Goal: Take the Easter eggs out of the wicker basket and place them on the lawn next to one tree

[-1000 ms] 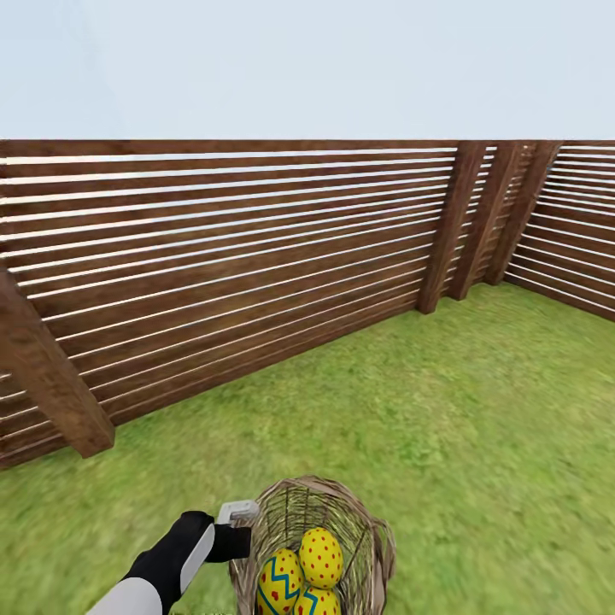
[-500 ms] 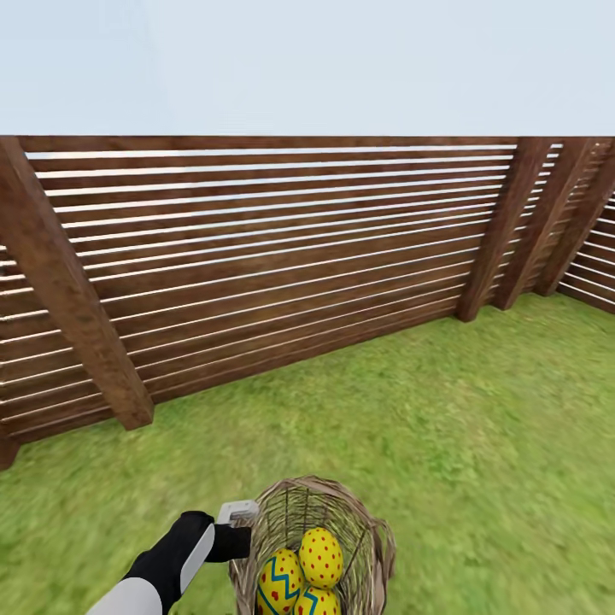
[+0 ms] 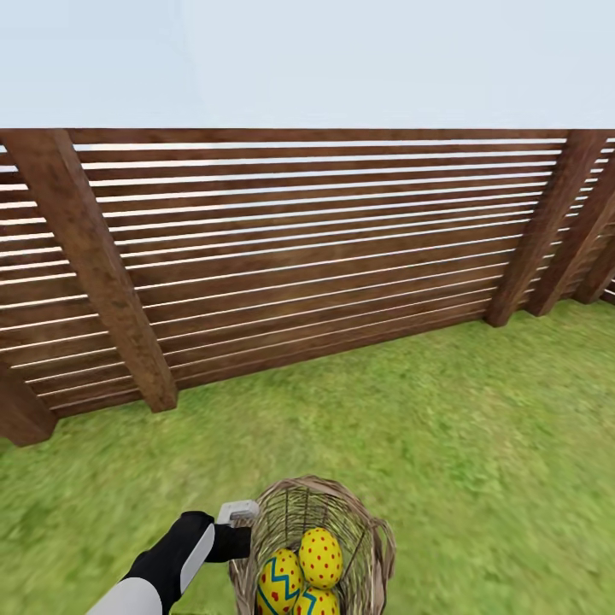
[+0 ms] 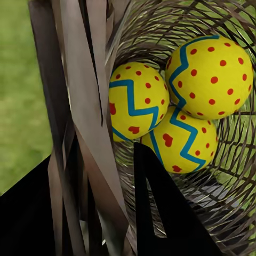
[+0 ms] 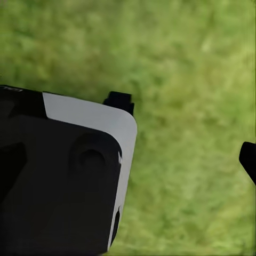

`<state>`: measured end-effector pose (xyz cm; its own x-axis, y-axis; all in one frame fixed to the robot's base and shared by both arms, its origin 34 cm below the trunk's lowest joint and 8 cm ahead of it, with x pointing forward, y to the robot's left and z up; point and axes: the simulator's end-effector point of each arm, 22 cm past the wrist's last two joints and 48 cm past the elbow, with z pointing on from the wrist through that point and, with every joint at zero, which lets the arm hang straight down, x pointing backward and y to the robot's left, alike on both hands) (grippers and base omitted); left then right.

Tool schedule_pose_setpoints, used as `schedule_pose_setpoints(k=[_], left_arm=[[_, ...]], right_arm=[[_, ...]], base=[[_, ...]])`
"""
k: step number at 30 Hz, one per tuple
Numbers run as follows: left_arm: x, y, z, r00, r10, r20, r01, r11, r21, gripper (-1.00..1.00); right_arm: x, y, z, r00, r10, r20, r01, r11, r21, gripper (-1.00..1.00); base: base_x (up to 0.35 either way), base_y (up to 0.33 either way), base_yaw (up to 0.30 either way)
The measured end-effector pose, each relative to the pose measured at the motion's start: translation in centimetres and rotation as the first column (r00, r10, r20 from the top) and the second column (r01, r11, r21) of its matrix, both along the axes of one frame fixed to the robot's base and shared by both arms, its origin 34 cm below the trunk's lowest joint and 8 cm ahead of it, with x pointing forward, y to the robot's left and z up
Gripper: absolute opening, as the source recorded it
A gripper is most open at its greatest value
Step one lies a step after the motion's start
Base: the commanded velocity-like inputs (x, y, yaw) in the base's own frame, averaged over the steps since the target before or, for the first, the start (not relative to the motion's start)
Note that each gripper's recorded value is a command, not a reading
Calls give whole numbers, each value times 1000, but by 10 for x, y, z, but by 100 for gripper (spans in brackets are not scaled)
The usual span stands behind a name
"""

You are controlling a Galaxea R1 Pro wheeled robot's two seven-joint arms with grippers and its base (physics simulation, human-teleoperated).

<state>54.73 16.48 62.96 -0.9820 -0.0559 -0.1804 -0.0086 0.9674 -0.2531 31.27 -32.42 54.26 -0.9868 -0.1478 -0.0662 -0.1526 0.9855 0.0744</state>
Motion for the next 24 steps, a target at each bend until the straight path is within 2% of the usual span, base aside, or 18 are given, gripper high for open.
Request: schedule_pose_setpoints(k=[20, 24], left_arm=[[-3, 0, -4, 1000, 3, -9, -3, 1000, -1, -100], [-3, 0, -4, 1000, 4, -10, -4, 1000, -2, -100]], right_arm=[[-4, 5, -2, 1000, 0, -11, 0, 1000, 6, 100], [-18, 5, -4, 1000, 1, -31, -1, 1000, 7, 100]], base=[[0, 0, 270], [0, 0, 284]])
